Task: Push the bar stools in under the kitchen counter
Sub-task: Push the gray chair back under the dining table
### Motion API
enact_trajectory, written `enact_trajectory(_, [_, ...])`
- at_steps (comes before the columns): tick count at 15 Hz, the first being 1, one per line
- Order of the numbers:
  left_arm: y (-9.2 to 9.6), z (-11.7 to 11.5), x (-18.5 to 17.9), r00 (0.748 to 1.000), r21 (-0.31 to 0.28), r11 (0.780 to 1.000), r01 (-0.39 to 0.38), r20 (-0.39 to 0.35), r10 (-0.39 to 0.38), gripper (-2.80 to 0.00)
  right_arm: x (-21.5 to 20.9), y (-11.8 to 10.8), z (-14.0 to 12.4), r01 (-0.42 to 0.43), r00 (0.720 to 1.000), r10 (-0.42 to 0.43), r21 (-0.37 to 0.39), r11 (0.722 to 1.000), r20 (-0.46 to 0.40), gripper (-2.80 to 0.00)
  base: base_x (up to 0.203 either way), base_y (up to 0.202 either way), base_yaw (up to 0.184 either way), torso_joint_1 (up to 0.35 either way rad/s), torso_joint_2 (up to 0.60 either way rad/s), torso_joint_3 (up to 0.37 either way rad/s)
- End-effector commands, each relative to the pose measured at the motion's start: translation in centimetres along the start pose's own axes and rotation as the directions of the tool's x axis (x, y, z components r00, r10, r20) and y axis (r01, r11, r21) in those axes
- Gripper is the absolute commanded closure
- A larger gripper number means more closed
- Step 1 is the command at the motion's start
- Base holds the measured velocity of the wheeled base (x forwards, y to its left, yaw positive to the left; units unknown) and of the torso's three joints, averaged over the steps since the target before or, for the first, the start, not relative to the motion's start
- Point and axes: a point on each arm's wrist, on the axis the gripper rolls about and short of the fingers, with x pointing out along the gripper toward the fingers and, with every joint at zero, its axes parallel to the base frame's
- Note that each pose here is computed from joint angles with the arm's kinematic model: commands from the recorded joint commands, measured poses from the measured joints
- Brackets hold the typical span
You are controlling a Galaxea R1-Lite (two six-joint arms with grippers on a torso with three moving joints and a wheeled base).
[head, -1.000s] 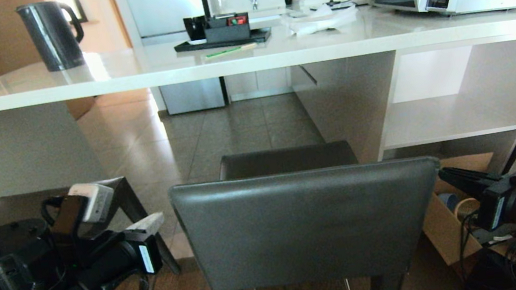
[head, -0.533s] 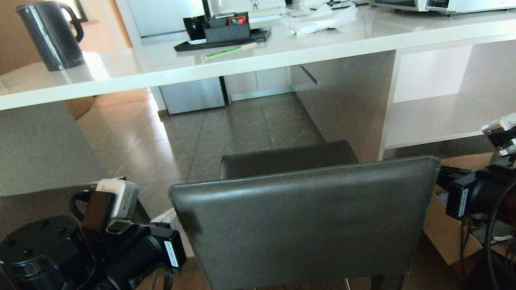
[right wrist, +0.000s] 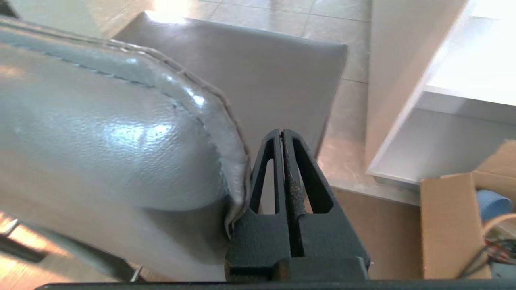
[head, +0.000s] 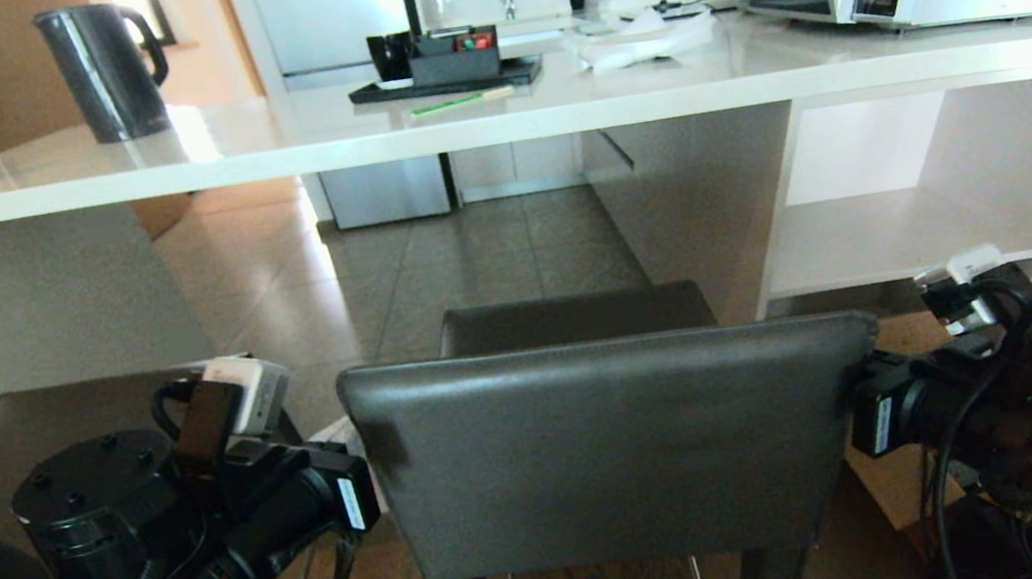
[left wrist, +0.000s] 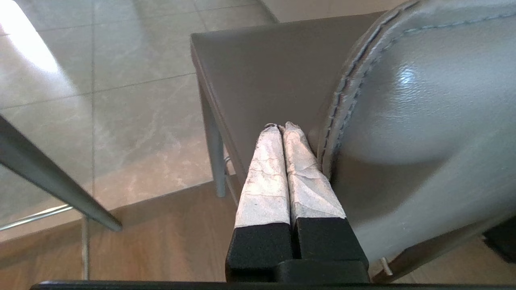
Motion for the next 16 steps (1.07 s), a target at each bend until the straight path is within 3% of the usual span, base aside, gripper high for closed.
enact_trajectory(1, [-0.3,-0.3,0.1,1.000,0.001,1.000,0.025,-0.008,-0.025,0.00,0.4,0.8,0.0,-0.050,0.999,0.050,-0.002,0.999,0.004,0.00,0.000,0.000,0.000,0.000,0.00,0.000])
enact_trajectory(8, [-1.5,-1.8,1.3,0.997,0.013,0.998,0.060,-0.052,-0.059,0.00,4.6,1.7,2.0,-0.067,0.994,0.067,0.004,0.998,0.087,0.00,0.000,0.000,0.000,0.000,0.00,0.000])
enact_trajectory(13, [-1.7,-2.2,3.3,0.998,0.014,0.999,0.039,-0.059,-0.038,0.00,3.5,1.3,-0.8,-0.051,0.999,0.051,0.003,0.999,-0.004,0.00,0.000,0.000,0.000,0.000,0.00,0.000])
enact_trajectory(16, [-2.0,-1.8,5.8,0.999,0.012,1.000,0.017,-0.028,-0.017,0.00,3.1,0.7,-2.5,-0.031,0.997,0.035,0.055,0.998,-0.071,0.00,0.000,0.000,0.000,0.001,0.00,0.013])
